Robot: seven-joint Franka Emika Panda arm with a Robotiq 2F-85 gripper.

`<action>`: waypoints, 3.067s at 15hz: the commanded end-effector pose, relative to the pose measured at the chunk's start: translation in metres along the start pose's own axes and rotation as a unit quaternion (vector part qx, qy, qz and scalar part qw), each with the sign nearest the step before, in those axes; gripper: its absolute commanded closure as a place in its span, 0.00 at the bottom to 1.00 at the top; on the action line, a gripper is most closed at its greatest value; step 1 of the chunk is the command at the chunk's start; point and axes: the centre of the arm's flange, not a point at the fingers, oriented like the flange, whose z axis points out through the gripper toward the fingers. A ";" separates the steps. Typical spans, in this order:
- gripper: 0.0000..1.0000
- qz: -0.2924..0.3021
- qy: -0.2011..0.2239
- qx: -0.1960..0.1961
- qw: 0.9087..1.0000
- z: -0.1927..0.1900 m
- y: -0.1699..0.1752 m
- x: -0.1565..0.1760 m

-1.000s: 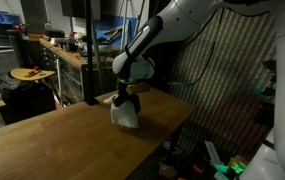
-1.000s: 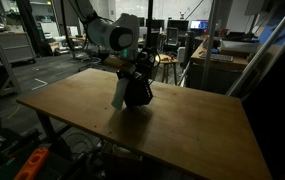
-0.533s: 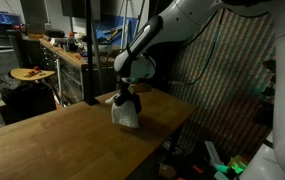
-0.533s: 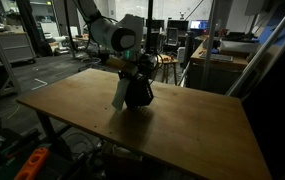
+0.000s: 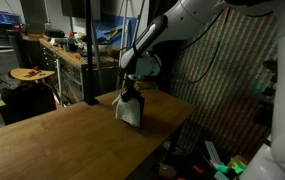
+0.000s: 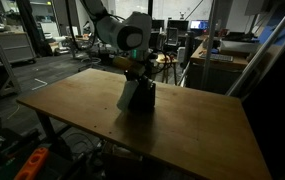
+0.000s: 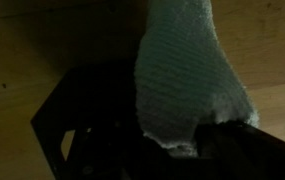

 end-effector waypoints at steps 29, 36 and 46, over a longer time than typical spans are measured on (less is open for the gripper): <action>0.80 0.042 0.069 0.010 0.997 -0.089 -0.001 -0.059; 0.97 0.038 0.107 -0.023 0.993 -0.081 0.005 -0.048; 0.97 0.023 0.110 -0.044 0.993 -0.034 -0.003 -0.039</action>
